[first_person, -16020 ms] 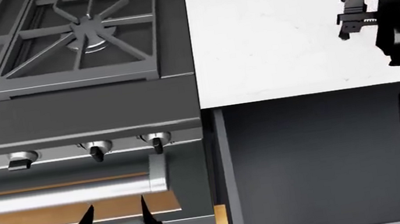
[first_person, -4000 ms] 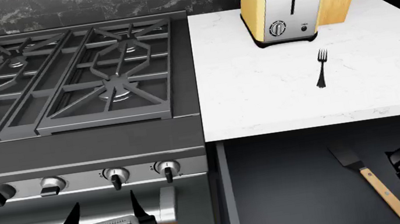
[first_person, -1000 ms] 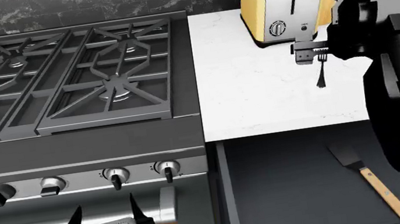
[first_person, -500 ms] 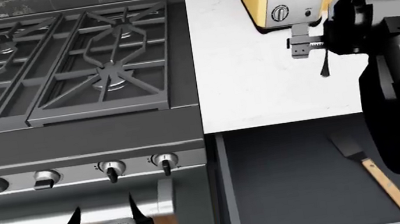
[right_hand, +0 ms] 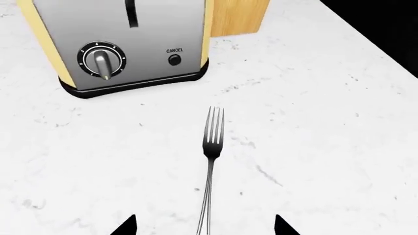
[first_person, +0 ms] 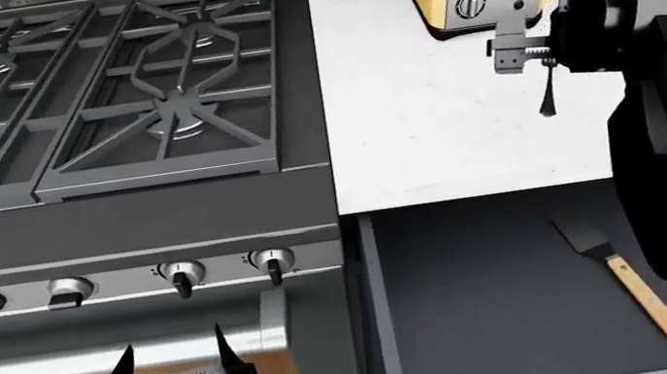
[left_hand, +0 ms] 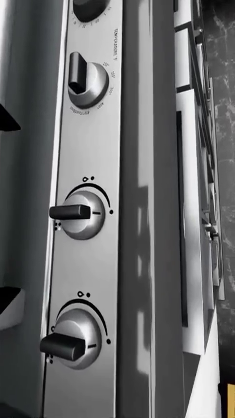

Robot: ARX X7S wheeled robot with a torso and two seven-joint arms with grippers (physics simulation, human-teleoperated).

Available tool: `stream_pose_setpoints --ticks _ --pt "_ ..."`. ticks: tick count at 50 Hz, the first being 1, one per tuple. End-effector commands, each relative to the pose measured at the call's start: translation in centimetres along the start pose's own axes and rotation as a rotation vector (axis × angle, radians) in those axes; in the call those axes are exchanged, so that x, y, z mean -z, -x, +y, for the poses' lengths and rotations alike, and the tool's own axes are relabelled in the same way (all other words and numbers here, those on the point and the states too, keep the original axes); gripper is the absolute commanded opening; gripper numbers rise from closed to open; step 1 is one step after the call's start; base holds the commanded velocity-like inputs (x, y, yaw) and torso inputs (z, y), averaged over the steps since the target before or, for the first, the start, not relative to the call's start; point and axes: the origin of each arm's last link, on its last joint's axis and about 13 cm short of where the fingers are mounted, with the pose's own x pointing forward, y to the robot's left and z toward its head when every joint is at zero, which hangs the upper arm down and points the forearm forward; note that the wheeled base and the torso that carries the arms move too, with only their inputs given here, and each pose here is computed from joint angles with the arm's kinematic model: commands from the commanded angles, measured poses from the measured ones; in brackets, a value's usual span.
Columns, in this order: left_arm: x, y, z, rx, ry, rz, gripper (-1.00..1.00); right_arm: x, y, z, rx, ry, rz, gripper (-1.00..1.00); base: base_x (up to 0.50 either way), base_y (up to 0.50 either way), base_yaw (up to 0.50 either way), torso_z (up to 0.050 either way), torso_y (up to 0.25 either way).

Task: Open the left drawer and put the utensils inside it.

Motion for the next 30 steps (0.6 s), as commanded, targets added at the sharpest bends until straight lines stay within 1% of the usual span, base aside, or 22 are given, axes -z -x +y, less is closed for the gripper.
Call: stream_pose_setpoints --ticks 1,12,30 --pt "-0.14 0.05 -0.02 0.007 0.003 -0.010 1.00 -0.19 -0.07 -0.17 0.049 -0.003 -0.025 1.00 0.00 0.00 0.00 0.000 0.000" --pt "-0.03 0.05 0.00 0.001 -0.006 -0.001 1.00 0.09 -0.17 -0.09 0.024 0.002 -0.011 1.00 0.00 0.00 0.00 0.000 0.000" --pt "0.08 0.10 0.04 0.000 -0.005 -0.001 1.00 0.06 -0.16 -0.20 0.029 -0.002 -0.010 1.00 0.00 0.00 0.00 0.000 -0.164"
